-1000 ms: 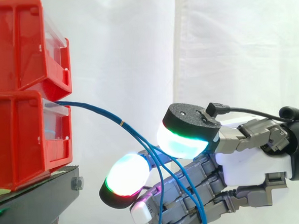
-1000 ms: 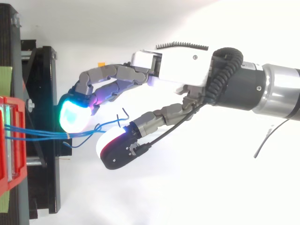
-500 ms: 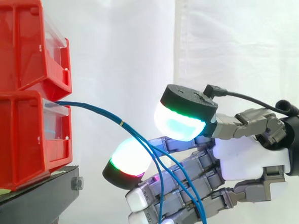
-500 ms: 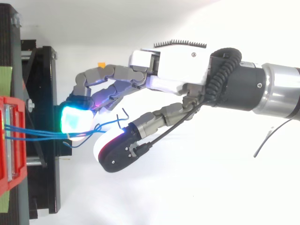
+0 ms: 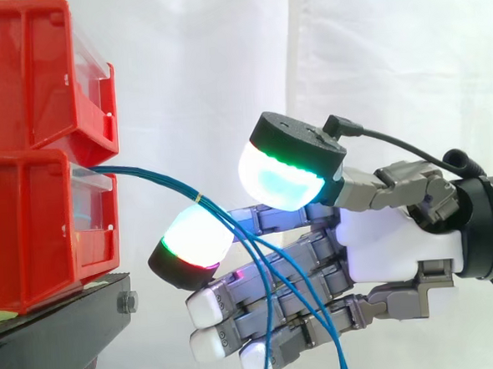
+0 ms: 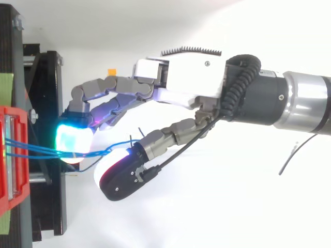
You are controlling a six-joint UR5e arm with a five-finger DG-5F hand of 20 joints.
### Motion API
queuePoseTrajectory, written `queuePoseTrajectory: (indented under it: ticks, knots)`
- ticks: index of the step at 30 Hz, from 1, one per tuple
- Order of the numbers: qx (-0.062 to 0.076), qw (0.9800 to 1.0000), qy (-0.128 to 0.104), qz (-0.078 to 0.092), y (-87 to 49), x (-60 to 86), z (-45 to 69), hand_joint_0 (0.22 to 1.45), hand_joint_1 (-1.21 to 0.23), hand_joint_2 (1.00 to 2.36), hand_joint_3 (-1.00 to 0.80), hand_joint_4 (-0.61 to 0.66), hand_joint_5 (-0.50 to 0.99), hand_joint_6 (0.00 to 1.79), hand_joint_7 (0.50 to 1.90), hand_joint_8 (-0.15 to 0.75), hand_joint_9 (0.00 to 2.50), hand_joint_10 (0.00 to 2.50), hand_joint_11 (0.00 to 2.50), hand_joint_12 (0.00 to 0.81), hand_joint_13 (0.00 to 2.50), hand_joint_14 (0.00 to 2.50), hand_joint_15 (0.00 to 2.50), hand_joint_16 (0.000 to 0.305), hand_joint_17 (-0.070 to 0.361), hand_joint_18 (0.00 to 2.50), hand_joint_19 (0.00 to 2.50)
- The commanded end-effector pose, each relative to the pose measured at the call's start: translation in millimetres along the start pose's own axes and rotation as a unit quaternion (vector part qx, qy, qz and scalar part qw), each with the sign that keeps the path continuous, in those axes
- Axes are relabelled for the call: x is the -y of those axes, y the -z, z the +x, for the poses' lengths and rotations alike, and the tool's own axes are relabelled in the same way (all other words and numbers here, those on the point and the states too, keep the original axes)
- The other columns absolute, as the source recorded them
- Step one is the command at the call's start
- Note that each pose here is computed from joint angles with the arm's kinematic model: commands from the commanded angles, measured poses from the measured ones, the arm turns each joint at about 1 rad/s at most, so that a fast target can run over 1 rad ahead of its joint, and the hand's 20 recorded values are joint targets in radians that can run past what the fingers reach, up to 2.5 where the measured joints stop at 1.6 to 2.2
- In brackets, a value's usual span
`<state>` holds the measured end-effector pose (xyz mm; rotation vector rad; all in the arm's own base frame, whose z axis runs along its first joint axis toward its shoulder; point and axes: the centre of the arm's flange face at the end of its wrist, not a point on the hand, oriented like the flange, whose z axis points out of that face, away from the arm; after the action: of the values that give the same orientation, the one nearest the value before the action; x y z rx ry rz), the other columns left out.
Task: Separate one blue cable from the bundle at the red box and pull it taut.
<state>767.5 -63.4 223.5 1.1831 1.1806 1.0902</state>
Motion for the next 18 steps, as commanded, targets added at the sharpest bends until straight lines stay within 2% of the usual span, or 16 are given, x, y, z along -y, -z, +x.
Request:
queuePoseTrajectory:
  ticks: [1,8,13,18]
  knots:
    - [0.001,1.0,0.002,-0.002,-3.1,7.3,2.2,0.55,-0.72,1.0,-0.5,0.14,-0.16,0.5,1.18,0.271,0.62,0.02,0.59,0.354,0.55,0.02,0.45,0.049,0.111,0.5,0.62]
    - [-0.002,1.0,0.0,-0.006,-9.7,19.6,6.2,0.53,-0.65,1.0,-0.5,0.15,-0.17,0.5,1.17,0.274,0.62,0.02,0.58,0.356,0.55,0.02,0.46,0.05,0.113,0.5,0.64]
    - [-0.001,1.0,-0.001,-0.008,-12.0,14.8,5.1,0.53,-0.59,1.0,-0.5,0.15,-0.16,0.5,1.17,0.278,0.63,0.02,0.6,0.359,0.55,0.02,0.46,0.051,0.115,0.51,0.64]
    - [-0.006,0.9999,-0.002,-0.012,-13.8,11.2,7.3,0.53,-0.56,1.0,-0.5,0.12,-0.16,0.5,1.18,0.276,0.64,0.02,0.59,0.363,0.56,0.02,0.47,0.052,0.117,0.51,0.65]
